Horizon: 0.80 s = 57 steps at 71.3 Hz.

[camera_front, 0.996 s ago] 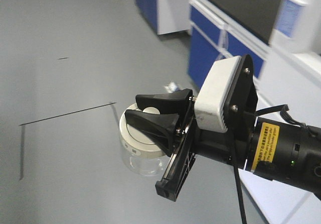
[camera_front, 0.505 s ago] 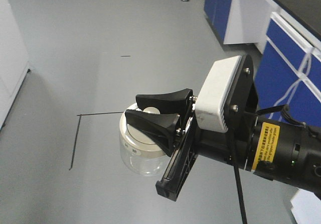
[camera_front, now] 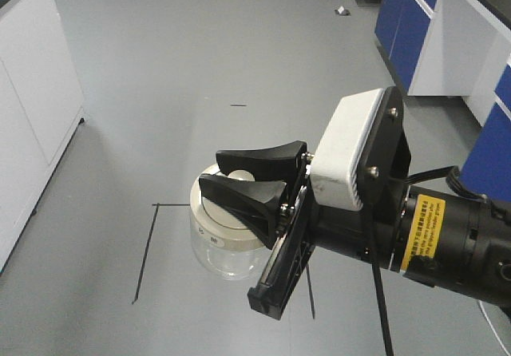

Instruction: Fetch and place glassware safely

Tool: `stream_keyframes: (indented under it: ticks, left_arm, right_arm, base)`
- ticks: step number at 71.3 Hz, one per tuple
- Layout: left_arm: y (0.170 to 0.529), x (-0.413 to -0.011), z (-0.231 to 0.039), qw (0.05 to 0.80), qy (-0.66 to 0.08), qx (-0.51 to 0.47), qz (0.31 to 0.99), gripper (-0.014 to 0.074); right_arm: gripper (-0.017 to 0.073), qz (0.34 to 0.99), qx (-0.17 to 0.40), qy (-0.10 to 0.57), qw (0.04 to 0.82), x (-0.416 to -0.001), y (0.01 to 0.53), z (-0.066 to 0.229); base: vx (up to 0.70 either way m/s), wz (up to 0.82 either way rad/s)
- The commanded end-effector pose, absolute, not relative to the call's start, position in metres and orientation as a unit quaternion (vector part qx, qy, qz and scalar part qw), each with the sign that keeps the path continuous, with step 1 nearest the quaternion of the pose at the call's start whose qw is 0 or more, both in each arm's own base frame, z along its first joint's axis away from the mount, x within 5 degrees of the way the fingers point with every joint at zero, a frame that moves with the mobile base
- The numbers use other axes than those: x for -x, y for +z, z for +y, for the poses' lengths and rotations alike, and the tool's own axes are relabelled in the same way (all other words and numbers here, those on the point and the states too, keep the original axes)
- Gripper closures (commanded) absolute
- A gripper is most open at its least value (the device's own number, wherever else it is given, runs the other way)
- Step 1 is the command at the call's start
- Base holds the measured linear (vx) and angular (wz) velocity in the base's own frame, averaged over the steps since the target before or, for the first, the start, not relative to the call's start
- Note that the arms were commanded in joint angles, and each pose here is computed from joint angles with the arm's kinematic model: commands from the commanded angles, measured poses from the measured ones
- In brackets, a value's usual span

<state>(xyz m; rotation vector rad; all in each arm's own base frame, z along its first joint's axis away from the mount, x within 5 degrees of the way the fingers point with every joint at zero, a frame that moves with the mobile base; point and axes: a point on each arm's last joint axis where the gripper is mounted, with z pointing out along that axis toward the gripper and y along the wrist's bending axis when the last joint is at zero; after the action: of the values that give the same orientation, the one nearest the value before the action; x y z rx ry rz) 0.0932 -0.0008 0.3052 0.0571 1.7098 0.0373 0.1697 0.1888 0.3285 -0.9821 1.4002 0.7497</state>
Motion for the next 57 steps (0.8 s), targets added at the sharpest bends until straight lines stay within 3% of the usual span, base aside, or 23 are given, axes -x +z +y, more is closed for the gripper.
stream_keyframes:
  ticks: [1, 57]
  left_arm:
    - [0.3190, -0.0940, -0.0022, 0.688, 0.006, -0.023, 0.726, 0.0601]
    - [0.3189, -0.0940, -0.0022, 0.687, 0.006, -0.022, 0.726, 0.0601]
  right_arm:
    - [0.0563, 0.570, 0.409, 0.353, 0.619, -0.1642, 0.3501, 0.1875]
    - [0.0563, 0.570, 0.409, 0.353, 0.619, -0.1641, 0.3500, 0.1875]
  base:
    - [0.38, 0.10]
    - [0.44, 0.08]
